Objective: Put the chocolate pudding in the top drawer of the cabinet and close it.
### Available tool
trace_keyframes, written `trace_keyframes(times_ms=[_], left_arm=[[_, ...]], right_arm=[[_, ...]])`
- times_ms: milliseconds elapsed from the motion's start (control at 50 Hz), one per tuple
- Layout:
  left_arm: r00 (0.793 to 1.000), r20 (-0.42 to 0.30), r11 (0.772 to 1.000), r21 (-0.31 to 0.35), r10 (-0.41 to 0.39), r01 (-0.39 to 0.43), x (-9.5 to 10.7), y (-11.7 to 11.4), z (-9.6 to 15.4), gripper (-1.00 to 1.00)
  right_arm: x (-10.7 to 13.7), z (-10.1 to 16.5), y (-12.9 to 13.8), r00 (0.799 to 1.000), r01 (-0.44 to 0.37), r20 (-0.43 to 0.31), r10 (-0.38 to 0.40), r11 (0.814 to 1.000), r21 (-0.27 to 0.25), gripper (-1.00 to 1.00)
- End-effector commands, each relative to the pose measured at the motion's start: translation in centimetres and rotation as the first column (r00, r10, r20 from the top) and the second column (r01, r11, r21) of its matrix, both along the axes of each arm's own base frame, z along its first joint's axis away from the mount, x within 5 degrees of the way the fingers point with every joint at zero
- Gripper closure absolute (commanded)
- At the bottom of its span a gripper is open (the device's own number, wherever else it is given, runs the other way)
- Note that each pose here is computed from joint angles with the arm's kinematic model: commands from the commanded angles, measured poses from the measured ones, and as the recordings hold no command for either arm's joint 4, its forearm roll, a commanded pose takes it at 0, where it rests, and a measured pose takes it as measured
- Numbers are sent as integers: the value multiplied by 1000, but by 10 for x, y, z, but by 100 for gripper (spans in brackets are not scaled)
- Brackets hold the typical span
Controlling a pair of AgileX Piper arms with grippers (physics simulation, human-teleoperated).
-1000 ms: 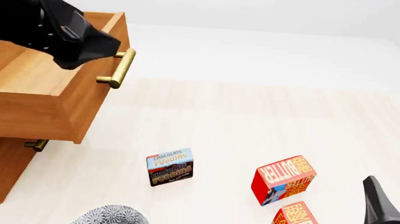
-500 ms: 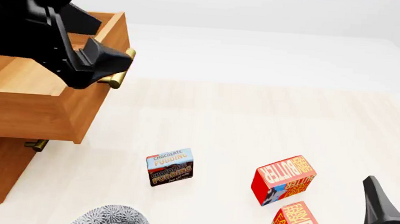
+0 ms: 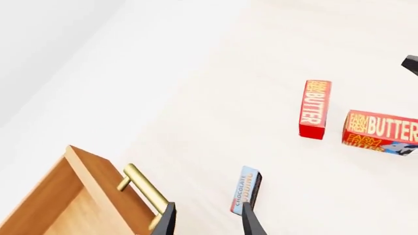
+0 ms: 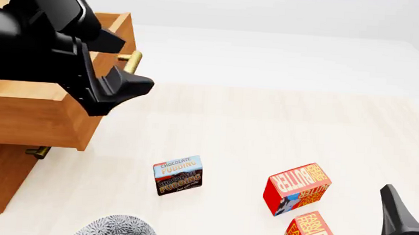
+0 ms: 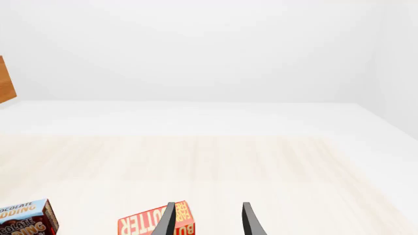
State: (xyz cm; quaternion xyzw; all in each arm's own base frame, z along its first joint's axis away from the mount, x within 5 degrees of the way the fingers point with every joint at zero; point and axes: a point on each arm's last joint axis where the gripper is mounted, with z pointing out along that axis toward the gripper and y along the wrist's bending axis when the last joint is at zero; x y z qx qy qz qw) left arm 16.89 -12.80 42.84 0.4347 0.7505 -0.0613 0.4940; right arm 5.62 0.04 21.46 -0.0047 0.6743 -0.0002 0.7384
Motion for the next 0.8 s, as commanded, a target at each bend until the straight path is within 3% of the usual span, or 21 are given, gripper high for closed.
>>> trace_keyframes(times_ms=[20,800], left_arm=[[1000,-11,1000,5,-23,23,1,-8,-11,-100],[994,-97,998,40,-46,50,16,-32,-68,-100]], right_arm=[[0,0,0,1000,0,0,0,1000,0,-100],[0,0,0,1000,0,0,0,1000,0,-100]])
